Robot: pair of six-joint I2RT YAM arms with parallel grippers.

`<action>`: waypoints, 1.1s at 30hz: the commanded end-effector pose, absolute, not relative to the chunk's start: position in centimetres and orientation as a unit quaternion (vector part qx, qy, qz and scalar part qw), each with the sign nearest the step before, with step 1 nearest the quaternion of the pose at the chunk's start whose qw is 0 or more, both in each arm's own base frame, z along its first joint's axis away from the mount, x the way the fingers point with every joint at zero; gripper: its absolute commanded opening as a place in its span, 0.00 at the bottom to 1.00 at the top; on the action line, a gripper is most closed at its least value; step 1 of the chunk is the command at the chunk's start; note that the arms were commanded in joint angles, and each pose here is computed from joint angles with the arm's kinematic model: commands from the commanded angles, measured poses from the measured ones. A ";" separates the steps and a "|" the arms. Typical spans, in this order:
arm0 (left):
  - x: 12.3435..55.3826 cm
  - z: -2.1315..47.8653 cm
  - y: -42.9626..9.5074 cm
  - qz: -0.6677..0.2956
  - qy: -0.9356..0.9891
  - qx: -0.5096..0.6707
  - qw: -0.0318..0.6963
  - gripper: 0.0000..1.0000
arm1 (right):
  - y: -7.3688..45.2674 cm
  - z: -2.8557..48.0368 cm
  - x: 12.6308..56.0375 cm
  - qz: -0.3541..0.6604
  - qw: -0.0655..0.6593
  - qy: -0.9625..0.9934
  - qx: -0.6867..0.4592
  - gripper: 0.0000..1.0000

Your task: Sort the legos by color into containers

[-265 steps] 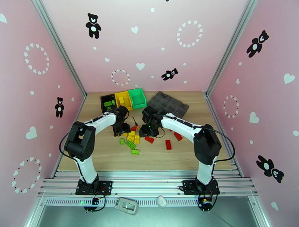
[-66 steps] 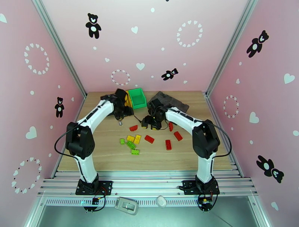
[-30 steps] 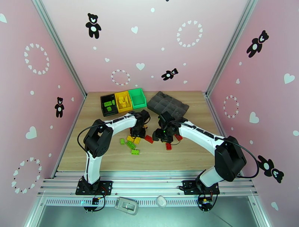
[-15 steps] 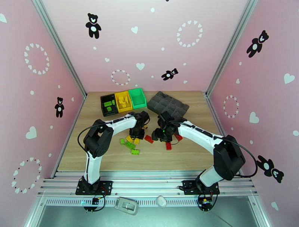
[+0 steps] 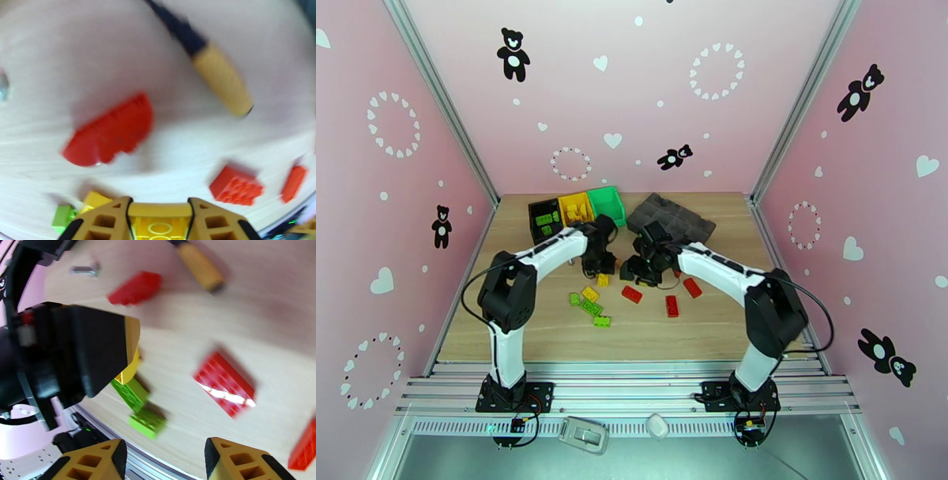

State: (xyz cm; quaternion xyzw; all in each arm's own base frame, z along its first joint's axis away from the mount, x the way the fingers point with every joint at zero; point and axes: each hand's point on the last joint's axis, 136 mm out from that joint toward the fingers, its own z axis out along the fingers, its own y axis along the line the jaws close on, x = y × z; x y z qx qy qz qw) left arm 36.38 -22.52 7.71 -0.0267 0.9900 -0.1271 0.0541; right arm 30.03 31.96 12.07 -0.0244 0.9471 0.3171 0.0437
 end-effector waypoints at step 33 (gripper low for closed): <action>55.3 18.4 -10.5 -0.237 0.919 -0.241 0.201 0.78 | 35.7 14.9 38.2 0.351 0.056 0.934 -0.027 0.62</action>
